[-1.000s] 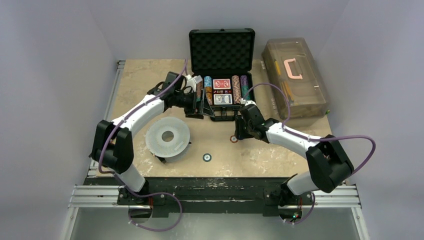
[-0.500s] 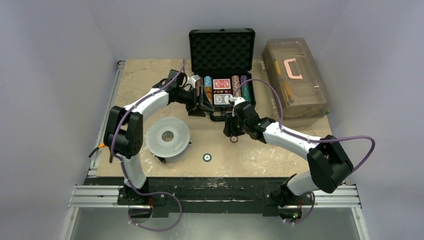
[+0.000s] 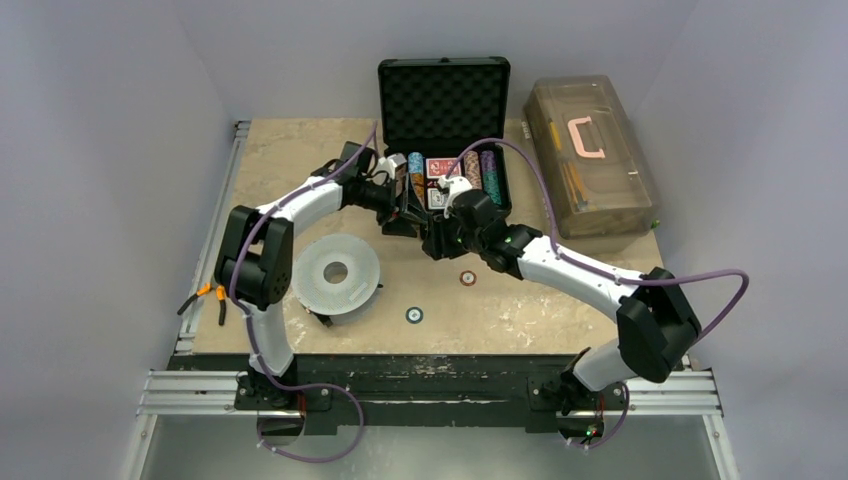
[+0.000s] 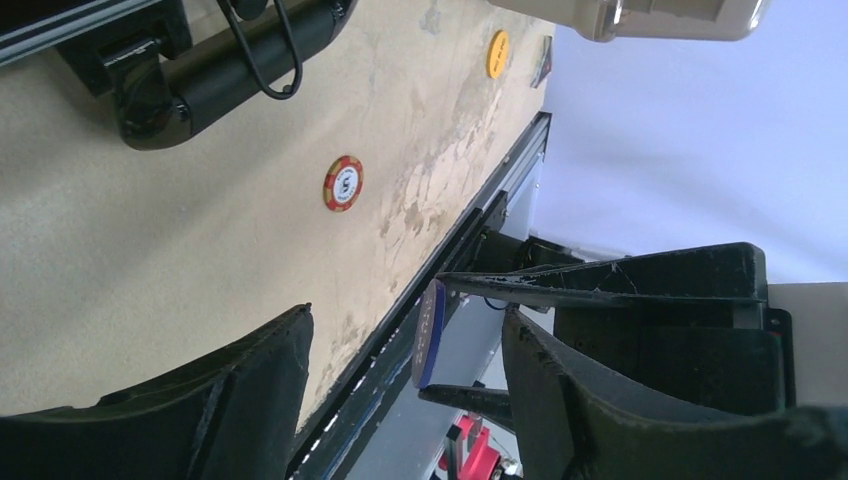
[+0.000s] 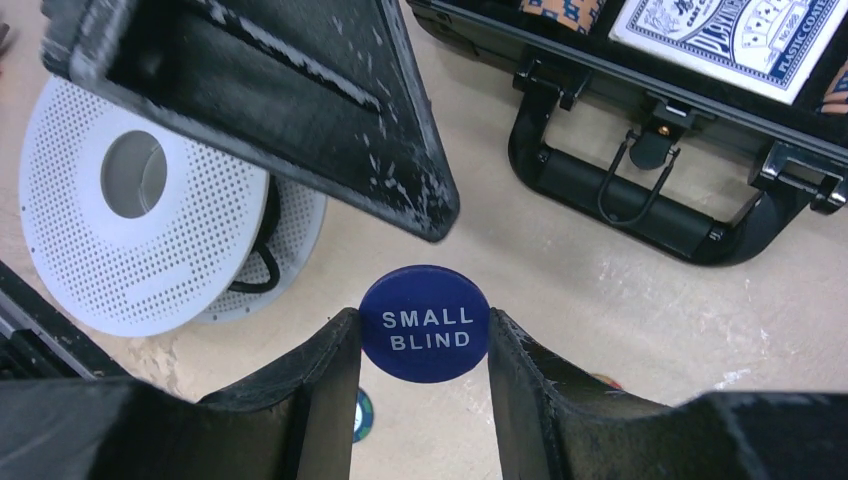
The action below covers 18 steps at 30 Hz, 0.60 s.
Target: Pack up texas hold em set
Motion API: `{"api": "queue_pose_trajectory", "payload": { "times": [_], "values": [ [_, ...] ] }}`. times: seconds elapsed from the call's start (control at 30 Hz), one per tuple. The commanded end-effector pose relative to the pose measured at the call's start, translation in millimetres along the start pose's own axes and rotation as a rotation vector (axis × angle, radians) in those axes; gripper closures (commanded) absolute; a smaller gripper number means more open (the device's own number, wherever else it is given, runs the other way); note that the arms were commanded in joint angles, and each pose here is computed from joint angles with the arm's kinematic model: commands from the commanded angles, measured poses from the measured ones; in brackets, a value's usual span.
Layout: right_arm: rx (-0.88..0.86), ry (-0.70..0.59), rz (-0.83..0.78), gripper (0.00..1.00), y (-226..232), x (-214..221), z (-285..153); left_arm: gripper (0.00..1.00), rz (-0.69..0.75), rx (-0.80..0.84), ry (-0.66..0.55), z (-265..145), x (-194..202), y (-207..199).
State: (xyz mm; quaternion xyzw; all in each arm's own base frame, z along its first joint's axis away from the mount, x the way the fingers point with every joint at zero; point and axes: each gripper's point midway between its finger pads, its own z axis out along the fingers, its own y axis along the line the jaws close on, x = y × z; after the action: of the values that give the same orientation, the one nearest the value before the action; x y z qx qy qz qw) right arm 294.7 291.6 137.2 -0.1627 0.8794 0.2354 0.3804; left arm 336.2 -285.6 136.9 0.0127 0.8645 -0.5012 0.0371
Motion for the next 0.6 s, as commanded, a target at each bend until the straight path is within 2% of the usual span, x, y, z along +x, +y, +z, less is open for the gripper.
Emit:
{"api": "queue_pose_trajectory", "payload": {
  "times": [0.0,0.4,0.57],
  "values": [
    [-0.038,-0.067,-0.024,0.62,15.6,-29.6,-0.8,0.33,0.068,0.076,0.030,3.3,0.7,-18.0],
    [-0.028,-0.090,-0.037,0.62,17.4,-41.3,-1.8,0.50,0.113,0.130,0.106,11.2,19.2,-30.0],
    [-0.017,-0.092,-0.043,0.62,15.5,-42.5,-0.2,0.66,0.132,0.143,0.127,12.2,24.6,-33.0]
  ]
}}
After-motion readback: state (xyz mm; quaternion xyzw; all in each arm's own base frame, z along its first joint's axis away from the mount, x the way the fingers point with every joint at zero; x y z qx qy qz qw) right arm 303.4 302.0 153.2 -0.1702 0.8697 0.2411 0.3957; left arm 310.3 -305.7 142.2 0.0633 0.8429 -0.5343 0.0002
